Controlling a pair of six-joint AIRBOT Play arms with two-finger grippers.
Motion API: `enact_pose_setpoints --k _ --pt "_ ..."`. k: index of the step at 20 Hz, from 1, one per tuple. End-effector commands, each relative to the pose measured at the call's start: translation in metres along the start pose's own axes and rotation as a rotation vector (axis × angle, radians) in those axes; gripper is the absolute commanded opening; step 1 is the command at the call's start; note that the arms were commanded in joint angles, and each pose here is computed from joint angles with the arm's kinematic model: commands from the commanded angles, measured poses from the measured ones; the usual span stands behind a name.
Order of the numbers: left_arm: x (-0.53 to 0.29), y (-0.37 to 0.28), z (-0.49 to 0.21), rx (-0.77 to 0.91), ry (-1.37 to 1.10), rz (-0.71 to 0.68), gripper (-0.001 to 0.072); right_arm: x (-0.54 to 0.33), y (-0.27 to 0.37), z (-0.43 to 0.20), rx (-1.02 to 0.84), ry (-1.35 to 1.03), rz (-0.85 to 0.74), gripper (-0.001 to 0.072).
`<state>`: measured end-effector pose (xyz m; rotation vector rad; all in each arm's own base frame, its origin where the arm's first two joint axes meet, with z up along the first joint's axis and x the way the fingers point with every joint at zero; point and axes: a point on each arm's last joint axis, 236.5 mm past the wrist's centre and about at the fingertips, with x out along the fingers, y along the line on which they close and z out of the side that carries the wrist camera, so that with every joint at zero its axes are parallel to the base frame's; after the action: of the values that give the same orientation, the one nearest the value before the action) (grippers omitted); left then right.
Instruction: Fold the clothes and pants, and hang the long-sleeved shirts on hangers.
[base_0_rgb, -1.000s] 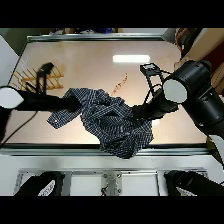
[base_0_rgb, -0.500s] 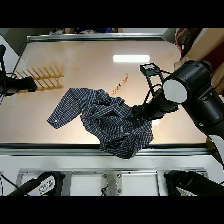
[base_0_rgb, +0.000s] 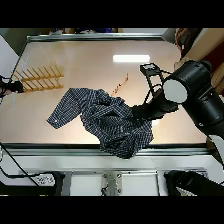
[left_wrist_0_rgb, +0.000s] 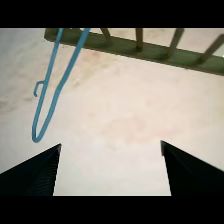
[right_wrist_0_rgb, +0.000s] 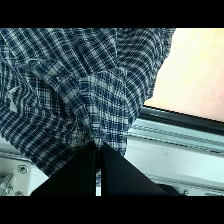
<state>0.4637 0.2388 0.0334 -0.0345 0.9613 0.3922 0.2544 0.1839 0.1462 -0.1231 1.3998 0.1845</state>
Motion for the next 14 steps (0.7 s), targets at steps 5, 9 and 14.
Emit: enact_pose_setpoints --k 5,9,14 --pt "0.080 0.048 -0.006 0.216 0.065 0.126 0.0709 0.000 0.000 0.000 -0.001 0.000 0.000 0.0022" --pt "0.115 0.055 -0.012 0.226 0.152 0.136 0.0709 0.000 0.000 0.000 -0.001 0.000 0.000 0.0022" --pt "0.145 0.066 -0.016 0.249 0.229 0.172 0.0709 0.000 0.000 0.000 -0.001 0.000 0.000 0.0022"
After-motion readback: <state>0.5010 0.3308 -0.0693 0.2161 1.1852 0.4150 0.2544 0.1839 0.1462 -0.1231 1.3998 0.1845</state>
